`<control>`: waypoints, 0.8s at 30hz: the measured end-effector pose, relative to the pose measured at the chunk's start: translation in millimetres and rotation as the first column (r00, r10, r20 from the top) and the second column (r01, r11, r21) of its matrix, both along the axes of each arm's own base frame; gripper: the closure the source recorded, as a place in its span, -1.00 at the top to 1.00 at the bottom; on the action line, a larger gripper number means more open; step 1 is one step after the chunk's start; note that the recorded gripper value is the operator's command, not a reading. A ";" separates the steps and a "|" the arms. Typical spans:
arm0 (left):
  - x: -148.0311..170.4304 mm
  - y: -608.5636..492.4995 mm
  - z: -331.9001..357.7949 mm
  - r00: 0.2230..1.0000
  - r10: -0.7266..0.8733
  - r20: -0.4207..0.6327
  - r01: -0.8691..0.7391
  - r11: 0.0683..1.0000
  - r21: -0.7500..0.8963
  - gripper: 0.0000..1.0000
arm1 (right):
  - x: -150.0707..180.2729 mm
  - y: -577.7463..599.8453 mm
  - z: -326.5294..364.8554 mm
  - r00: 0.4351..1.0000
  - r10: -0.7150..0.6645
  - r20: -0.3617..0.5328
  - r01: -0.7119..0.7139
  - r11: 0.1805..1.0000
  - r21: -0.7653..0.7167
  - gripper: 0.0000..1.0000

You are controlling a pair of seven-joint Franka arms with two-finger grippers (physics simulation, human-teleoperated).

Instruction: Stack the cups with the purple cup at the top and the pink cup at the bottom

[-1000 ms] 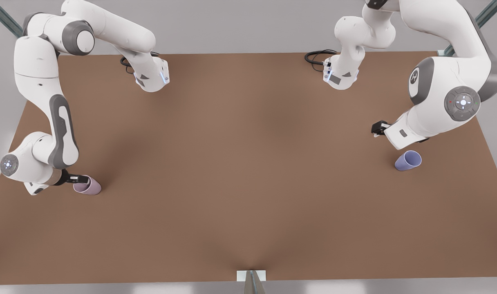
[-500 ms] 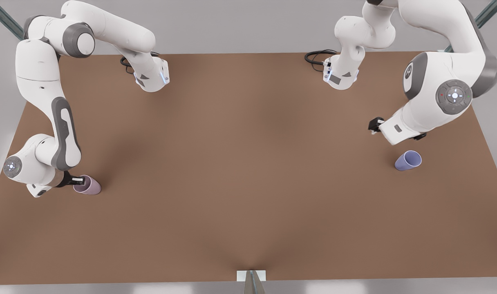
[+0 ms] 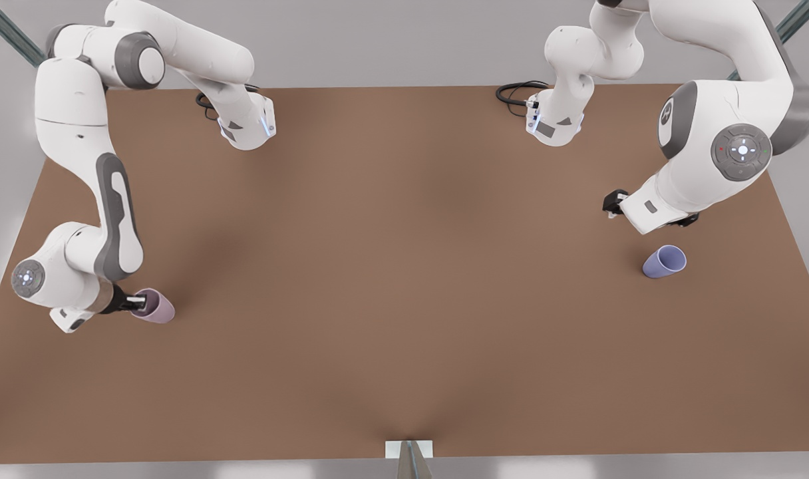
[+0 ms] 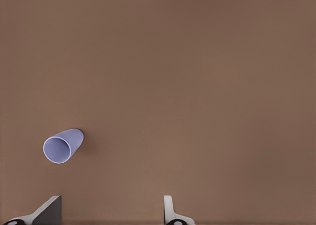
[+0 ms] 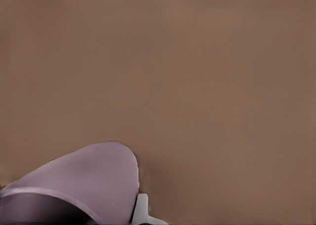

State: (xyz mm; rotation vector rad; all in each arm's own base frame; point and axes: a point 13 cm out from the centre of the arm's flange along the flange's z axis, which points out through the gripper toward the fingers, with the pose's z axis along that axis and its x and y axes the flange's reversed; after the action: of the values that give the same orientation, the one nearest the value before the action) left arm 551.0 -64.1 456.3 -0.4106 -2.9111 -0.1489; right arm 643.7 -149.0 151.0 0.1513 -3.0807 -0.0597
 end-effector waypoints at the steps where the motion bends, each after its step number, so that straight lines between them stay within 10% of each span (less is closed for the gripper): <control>1: 0.2 0.7 -0.2 1.000 0.001 0.000 -0.001 1.000 0.000 1.00 | 9.1 33.8 21.7 0.999 0.039 0.012 -0.039 0.999 -0.001 -0.57; 10: 5.8 3.4 0.2 1.000 0.006 0.021 -0.006 1.000 0.002 1.00 | 20.8 417.4 120.9 0.949 0.306 0.074 -0.313 0.943 0.112 -0.57; 24: 1.8 9.1 -10.2 1.000 0.024 -0.013 -0.024 1.000 0.010 1.00 | -9.7 753.2 82.9 0.978 0.073 0.196 -0.149 0.902 0.405 -0.57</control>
State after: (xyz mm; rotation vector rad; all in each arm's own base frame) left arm 552.8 -55.0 446.1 -0.3737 -2.9003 -0.1564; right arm 634.0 604.2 234.0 0.3696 -3.1752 -0.7449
